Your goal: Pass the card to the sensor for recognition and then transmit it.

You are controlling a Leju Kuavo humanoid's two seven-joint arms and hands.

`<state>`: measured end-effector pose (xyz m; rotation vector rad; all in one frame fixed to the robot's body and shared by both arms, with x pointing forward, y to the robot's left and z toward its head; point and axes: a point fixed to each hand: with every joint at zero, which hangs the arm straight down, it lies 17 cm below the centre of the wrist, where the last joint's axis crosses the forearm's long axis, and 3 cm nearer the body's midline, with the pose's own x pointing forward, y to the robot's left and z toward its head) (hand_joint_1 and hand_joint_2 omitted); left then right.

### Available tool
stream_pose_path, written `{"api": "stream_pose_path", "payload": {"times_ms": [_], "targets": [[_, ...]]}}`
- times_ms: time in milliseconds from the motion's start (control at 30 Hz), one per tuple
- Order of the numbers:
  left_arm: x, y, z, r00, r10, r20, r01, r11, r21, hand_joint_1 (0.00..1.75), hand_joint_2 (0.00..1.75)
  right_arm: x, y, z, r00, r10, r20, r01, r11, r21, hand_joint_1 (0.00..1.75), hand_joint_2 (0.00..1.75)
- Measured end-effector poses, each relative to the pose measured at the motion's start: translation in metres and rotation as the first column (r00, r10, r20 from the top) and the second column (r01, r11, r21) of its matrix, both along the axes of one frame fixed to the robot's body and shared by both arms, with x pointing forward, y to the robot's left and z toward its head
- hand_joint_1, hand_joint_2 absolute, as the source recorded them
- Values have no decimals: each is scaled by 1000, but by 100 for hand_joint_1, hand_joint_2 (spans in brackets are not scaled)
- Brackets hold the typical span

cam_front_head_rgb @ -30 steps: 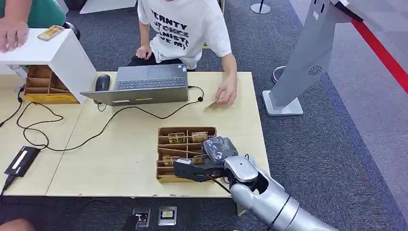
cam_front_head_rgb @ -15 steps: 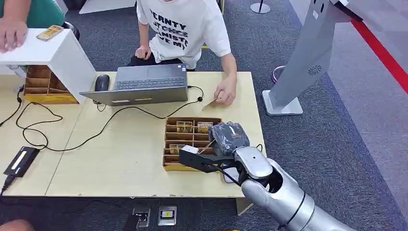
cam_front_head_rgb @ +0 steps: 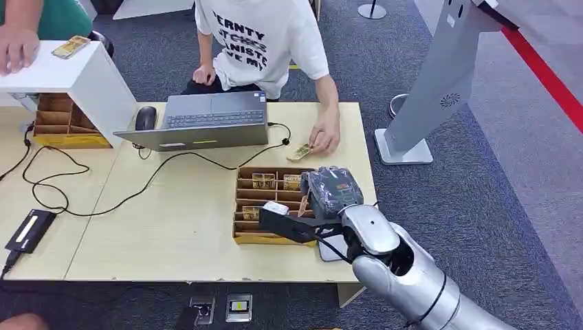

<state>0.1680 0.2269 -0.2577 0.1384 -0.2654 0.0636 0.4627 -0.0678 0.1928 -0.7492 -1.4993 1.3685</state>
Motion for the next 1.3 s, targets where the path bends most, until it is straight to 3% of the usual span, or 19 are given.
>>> {"api": "stream_pose_path", "payload": {"times_ms": [600, 1033, 1300], "targets": [[2, 1, 1, 1000, -13, 14, 13, 1000, 6, 0, 0, 7, -13, 21, 999, -30, 36, 28, 999, 46, 175, 175], [2, -2, 1, 999, -36, 17, 36, 999, -4, 0, 0, 34, -19, 98, 986, -19, 168, -5, 990, 139, 175, 175], [0, -3, 0, 999, -46, 4, 46, 999, -8, 0, 0, 49, -26, 120, 981, -38, 192, 6, 987, 163, 175, 175]]}}
